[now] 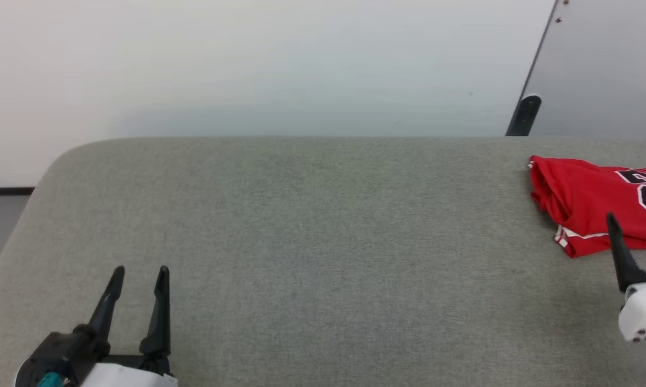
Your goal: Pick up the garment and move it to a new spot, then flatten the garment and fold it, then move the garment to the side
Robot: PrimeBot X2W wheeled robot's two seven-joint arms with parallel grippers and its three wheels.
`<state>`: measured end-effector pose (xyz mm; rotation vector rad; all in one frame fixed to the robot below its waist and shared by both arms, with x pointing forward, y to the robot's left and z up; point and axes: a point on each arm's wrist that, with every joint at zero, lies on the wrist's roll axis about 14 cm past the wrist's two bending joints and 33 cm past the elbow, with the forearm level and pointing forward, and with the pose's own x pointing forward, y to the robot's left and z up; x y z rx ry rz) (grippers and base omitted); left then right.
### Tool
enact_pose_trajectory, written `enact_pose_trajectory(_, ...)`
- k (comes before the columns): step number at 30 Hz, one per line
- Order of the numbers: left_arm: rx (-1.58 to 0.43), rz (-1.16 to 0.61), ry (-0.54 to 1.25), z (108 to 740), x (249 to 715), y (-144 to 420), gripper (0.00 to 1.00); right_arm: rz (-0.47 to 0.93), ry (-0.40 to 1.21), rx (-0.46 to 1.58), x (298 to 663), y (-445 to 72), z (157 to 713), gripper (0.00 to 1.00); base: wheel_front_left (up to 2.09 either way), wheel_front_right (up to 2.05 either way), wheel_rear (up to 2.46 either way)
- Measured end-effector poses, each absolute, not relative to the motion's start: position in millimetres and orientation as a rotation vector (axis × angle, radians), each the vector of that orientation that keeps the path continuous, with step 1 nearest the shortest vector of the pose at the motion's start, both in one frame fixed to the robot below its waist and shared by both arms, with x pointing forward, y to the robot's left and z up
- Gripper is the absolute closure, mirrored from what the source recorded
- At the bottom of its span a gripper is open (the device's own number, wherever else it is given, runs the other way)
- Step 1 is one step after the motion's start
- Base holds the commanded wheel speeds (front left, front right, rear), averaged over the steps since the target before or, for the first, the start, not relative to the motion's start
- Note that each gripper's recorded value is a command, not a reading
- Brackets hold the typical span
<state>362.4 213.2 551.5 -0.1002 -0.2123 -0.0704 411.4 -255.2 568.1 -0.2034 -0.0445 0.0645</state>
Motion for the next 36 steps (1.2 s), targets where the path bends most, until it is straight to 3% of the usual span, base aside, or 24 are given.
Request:
enact_pose_trajectory(14, -0.100, -0.078, -0.184, 542, 355, 211, 0.00, 0.028, -0.046, -0.099, 377, -252, 540, 0.00, 0.00, 0.00, 0.00)
enact_pose_trajectory(36, -0.123, -0.061, -0.147, 530, 350, 217, 0.00, 0.029, -0.020, -0.078, 370, -246, 529, 0.00, 0.00, 0.00, 0.00)
